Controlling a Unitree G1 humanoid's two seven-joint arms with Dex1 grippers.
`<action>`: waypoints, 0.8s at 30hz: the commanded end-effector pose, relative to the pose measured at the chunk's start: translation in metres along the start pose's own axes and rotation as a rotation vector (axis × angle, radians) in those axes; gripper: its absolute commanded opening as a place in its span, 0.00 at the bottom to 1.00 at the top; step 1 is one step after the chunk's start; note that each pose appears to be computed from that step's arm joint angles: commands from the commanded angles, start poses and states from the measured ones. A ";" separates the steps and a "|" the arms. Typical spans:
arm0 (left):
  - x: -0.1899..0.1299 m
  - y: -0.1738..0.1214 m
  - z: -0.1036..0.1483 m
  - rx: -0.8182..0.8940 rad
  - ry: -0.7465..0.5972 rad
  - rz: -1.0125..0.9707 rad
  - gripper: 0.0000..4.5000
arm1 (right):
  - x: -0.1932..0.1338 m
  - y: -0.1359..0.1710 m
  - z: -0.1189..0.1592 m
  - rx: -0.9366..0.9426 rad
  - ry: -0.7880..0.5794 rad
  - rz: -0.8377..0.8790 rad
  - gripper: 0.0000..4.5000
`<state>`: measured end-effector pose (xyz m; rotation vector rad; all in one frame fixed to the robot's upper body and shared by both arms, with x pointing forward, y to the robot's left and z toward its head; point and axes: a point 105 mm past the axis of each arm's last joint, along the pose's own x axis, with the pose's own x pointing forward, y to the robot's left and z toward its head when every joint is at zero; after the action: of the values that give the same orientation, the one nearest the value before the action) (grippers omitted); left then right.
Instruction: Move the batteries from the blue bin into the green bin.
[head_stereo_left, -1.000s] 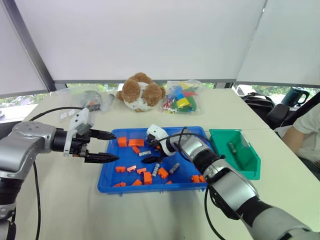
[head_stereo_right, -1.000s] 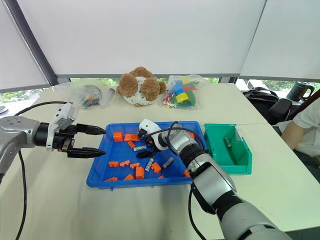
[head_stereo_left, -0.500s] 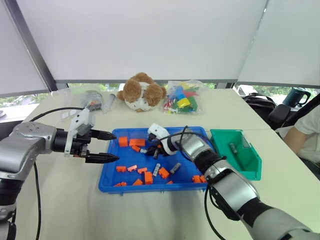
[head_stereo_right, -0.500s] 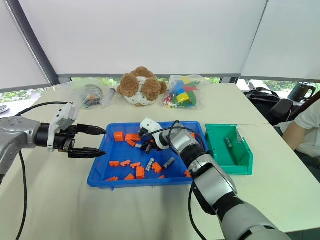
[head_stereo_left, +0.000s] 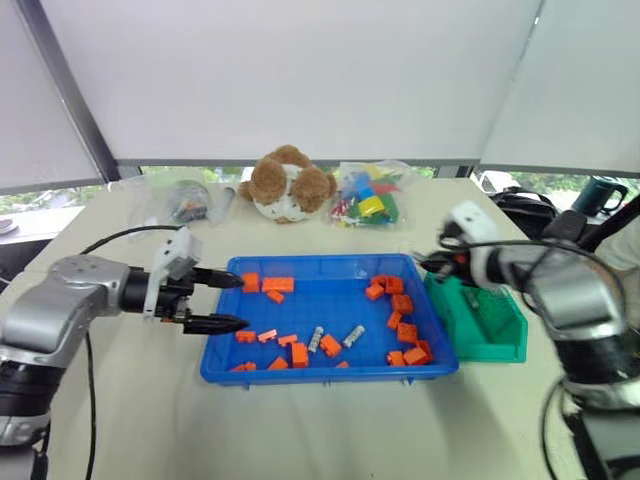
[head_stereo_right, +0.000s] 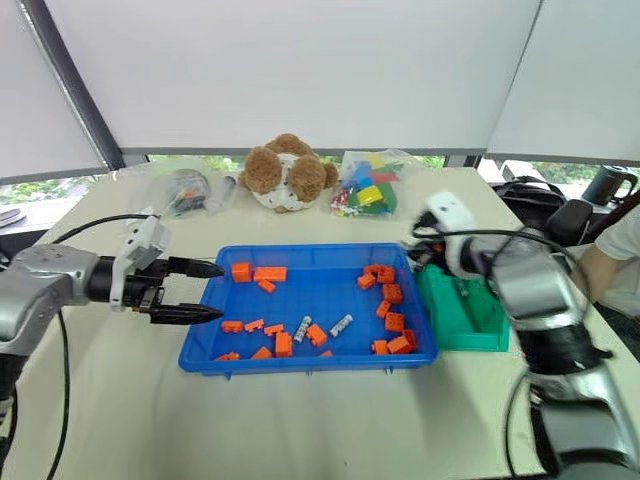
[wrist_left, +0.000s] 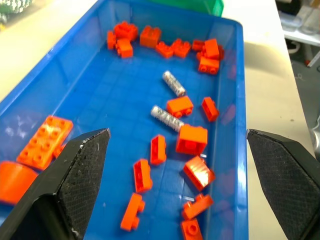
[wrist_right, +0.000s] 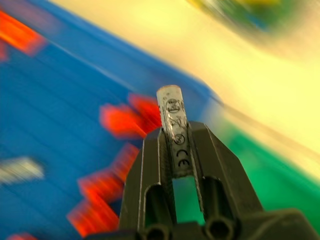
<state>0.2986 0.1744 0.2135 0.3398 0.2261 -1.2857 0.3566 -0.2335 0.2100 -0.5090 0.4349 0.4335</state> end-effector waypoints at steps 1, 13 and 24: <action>0.002 0.001 0.008 0.050 -0.012 -0.006 1.00 | -0.015 -0.007 0.000 -0.008 -0.007 -0.040 0.01; 0.007 0.003 0.007 0.069 -0.005 -0.019 1.00 | -0.019 -0.015 -0.022 -0.008 0.070 -0.078 0.45; 0.005 0.002 0.009 0.065 -0.010 -0.013 1.00 | -0.020 0.028 0.043 -0.145 -0.144 0.190 1.00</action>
<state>0.3032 0.1668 0.2084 0.3618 0.2184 -1.3135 0.3453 -0.2211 0.2332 -0.5495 0.3797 0.5492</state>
